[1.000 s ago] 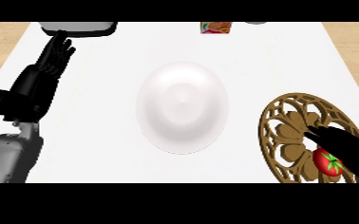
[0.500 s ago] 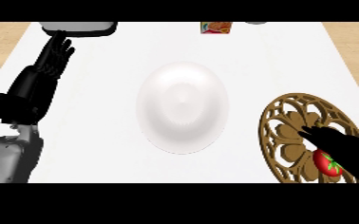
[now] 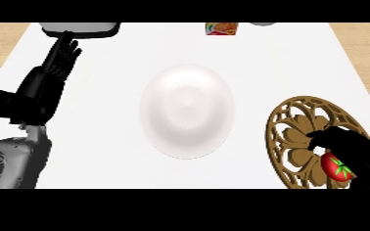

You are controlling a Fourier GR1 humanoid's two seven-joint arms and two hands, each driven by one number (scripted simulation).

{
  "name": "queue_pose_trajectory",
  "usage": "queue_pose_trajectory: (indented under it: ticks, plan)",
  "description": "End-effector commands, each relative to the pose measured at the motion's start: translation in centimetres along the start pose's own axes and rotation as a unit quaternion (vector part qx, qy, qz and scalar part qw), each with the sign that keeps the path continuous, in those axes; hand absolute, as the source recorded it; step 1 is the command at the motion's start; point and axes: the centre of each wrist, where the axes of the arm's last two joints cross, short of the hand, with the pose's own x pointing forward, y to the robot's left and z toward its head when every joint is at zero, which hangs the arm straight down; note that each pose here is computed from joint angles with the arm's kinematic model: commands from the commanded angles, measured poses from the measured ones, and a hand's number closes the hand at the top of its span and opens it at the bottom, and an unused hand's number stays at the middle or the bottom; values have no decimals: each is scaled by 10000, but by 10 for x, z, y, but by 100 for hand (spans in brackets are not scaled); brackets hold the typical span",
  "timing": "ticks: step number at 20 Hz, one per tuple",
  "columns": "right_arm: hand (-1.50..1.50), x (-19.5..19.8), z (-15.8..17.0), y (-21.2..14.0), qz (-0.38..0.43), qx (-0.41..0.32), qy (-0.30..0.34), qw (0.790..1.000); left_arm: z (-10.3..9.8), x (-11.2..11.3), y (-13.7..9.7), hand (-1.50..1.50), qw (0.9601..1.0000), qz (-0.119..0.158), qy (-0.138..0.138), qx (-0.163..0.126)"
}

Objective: Pick the tomato from the placemat and place it in the plate

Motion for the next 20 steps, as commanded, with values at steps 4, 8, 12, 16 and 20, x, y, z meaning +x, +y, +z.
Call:
queue_pose_trajectory:
  ticks: [4, 8, 12, 16, 20]
  plan:
    - [150, 0, 31, 57, -1260, -378, 2616, 9562, 12, -7, 26, 0, 9991, -134, 200, 348]
    - [150, 3, 69, 86, -1824, -617, 4191, 8873, 22, -13, 31, 0, 9975, -183, 342, 586]
    - [150, 45, 94, 63, -1547, -1653, 4685, 8540, 14, -3, 23, 0, 9993, -84, 125, 331]
    - [150, 108, 114, 41, -1829, -2295, 4428, 8472, 8, 0, 10, 0, 9996, -173, 96, 222]
    - [150, 150, 113, 7, -2060, -3094, 3787, 8476, 2, 0, 5, 0, 9999, -6, 61, 100]
